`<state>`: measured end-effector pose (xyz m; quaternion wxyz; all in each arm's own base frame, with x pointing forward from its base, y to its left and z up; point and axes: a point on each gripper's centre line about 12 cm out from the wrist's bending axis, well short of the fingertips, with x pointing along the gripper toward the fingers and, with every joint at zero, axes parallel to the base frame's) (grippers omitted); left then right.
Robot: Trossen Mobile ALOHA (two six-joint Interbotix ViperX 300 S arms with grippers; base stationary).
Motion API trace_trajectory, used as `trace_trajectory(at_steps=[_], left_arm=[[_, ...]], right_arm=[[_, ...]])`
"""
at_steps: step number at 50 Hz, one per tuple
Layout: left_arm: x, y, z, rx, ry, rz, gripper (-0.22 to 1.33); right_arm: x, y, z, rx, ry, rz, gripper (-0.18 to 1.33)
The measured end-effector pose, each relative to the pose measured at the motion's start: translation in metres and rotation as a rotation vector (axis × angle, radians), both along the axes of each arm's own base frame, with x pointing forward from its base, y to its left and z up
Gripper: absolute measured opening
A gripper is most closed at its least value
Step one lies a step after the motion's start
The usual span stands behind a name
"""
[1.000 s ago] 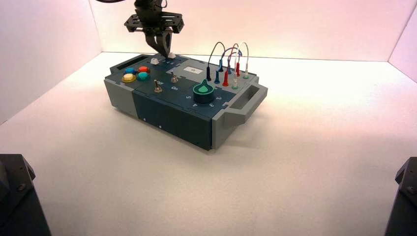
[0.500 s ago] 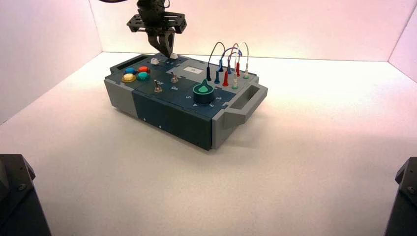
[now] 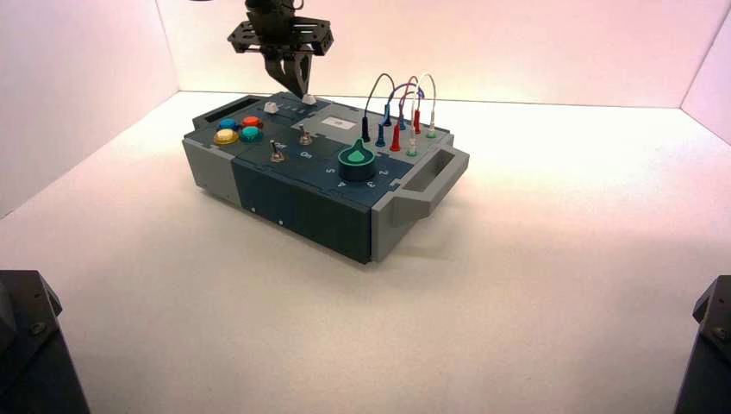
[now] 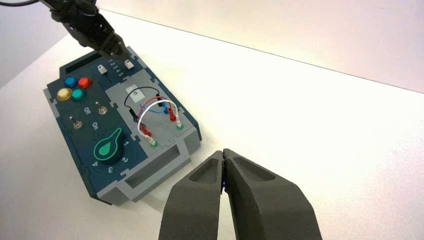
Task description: Move the top slider to position 5.
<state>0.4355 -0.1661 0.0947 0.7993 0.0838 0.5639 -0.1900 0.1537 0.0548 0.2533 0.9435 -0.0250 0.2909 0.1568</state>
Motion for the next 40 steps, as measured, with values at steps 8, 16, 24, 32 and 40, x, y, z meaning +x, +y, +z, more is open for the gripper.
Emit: trace_trajectory(at_steps=[8, 16, 24, 32, 40], left_arm=[[-0.0011, 0.0011, -0.0014, 0.002, 0.006, 0.001, -0.16], [-0.0022, 0.0008, -0.0023, 0.003, 0.009, 0.000, -0.16], [-0.0029, 0.0002, -0.0027, 0.003, 0.010, -0.002, -0.16], [-0.0039, -0.0023, -0.0027, 0.005, 0.010, -0.009, -0.16], [-0.0044, -0.0037, -0.0027, 0.003, 0.010, -0.011, -0.16]], right_arm=[[0.0000, -0.0001, 0.0000, 0.000, 0.000, -0.001, -0.14], [0.0001, -0.0001, 0.0001, 0.000, -0.002, -0.001, -0.14], [0.0001, -0.0001, 0.0001, -0.001, -0.002, 0.000, -0.14], [0.0000, -0.0001, -0.0005, 0.000, 0.000, -0.001, -0.14], [0.0001, -0.0001, 0.0001, -0.001, -0.002, 0.000, -0.14]])
